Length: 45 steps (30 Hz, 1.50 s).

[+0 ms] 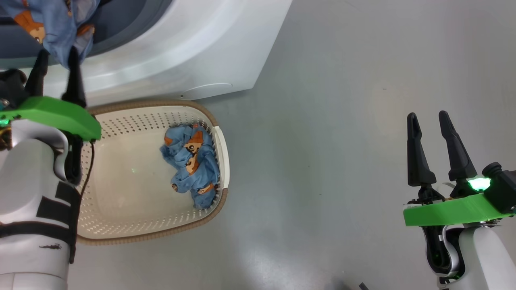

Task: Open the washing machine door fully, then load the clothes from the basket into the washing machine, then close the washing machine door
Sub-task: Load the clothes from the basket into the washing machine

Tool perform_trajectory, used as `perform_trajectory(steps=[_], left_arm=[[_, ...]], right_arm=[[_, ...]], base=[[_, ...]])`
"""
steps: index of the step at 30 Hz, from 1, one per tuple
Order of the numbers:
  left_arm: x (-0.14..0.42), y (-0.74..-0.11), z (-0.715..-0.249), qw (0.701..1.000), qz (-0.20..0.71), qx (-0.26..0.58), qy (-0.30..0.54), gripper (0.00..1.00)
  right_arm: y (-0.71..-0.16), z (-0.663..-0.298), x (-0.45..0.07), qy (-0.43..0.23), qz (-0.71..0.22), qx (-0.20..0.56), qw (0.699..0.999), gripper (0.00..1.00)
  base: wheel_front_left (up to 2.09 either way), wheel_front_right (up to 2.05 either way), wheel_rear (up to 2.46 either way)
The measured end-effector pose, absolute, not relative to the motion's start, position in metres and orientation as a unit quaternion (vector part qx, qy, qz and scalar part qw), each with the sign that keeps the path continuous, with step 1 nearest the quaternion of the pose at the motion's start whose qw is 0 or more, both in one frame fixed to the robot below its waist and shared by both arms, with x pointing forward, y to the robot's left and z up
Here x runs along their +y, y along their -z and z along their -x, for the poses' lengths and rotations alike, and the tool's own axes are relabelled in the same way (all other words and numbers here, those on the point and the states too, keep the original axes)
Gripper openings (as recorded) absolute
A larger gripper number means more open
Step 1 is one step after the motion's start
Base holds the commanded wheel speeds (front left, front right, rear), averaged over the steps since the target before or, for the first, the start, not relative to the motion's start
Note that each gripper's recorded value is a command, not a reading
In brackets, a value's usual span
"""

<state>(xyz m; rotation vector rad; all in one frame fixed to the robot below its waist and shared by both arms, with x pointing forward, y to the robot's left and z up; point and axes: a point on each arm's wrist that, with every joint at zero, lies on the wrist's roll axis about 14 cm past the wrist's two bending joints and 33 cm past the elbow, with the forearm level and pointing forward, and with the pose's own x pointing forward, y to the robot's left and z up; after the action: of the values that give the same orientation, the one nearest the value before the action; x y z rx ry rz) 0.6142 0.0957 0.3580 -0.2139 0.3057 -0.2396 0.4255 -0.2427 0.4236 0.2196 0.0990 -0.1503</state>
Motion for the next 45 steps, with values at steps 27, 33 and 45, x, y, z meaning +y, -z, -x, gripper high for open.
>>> perform_trajectory(steps=[27,33,45], left_arm=[[0.100,-0.463,-0.717,0.991,0.106,-0.009,0.084,0.00],[0.088,-0.422,-0.715,0.993,0.069,0.043,0.090,0.00],[0.074,-0.380,-0.705,0.986,0.037,0.122,0.110,0.36]], right_arm=[[-0.420,-0.426,-0.247,0.087,-0.115,0.055,0.988,1.00],[-0.419,-0.419,-0.254,0.097,-0.110,0.060,0.987,1.00],[-0.421,-0.415,-0.257,0.105,-0.119,0.057,0.986,1.00]], base=[[0.00,0.00,0.00],[0.00,0.00,0.00],[0.00,0.00,0.00]])
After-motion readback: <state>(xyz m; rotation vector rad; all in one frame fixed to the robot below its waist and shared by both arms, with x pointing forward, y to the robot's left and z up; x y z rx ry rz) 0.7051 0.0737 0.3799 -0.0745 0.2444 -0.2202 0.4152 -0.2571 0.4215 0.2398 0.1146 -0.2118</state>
